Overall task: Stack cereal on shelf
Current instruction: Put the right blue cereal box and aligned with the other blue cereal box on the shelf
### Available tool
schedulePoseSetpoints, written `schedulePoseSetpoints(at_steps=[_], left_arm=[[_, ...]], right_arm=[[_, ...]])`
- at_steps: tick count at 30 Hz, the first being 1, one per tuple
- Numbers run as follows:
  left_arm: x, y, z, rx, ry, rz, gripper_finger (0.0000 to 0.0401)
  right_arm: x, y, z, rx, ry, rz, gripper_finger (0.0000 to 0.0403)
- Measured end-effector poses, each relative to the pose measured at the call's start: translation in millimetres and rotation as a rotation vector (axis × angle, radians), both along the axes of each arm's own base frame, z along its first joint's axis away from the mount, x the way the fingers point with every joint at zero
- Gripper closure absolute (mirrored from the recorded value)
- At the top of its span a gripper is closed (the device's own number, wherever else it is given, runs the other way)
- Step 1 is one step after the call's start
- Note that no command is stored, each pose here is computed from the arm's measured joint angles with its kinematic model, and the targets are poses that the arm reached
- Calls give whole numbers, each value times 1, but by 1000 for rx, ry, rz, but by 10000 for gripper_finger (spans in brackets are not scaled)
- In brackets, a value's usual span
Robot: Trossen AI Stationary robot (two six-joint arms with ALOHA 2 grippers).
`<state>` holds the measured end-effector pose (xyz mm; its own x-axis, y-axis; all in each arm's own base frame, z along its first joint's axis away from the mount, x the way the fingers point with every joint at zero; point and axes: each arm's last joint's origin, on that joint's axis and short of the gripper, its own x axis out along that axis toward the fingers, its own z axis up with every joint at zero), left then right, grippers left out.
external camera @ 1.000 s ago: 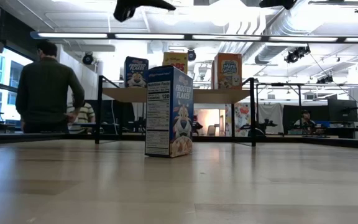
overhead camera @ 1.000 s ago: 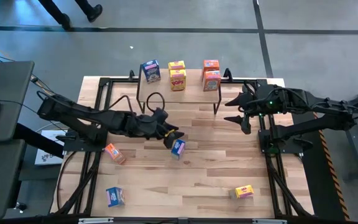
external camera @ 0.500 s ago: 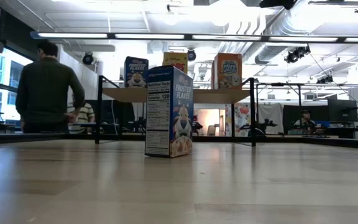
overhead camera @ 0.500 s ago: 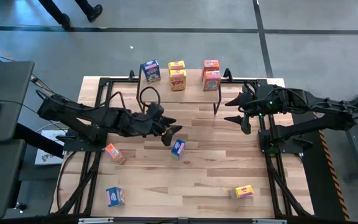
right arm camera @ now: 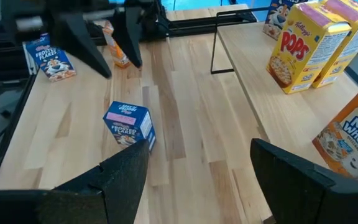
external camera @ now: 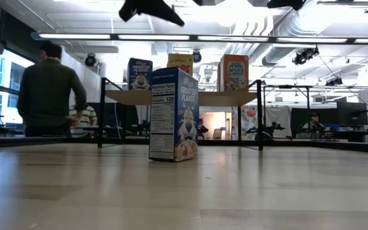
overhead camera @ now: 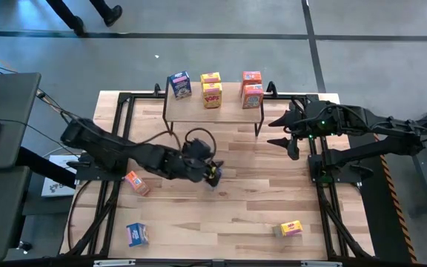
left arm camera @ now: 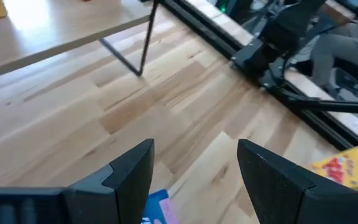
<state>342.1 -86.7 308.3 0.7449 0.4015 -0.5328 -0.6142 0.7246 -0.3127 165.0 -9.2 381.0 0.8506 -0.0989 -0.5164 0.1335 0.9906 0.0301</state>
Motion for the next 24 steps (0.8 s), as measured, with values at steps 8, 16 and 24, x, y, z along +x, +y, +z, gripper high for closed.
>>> schedulePoseSetpoints(at_steps=[8, 16, 24], left_arm=[[5, -2, -17, -18, 46, 51, 178], [-1, -10, -20, -41, 57, 83, 178], [2, -18, -35, -70, 101, 105, 178]], right_arm=[[-1, 0, -1, 7, 15, -4, 128], [-1, 0, -1, 7, 15, -4, 128], [-1, 0, -1, 24, 13, -15, 128]])
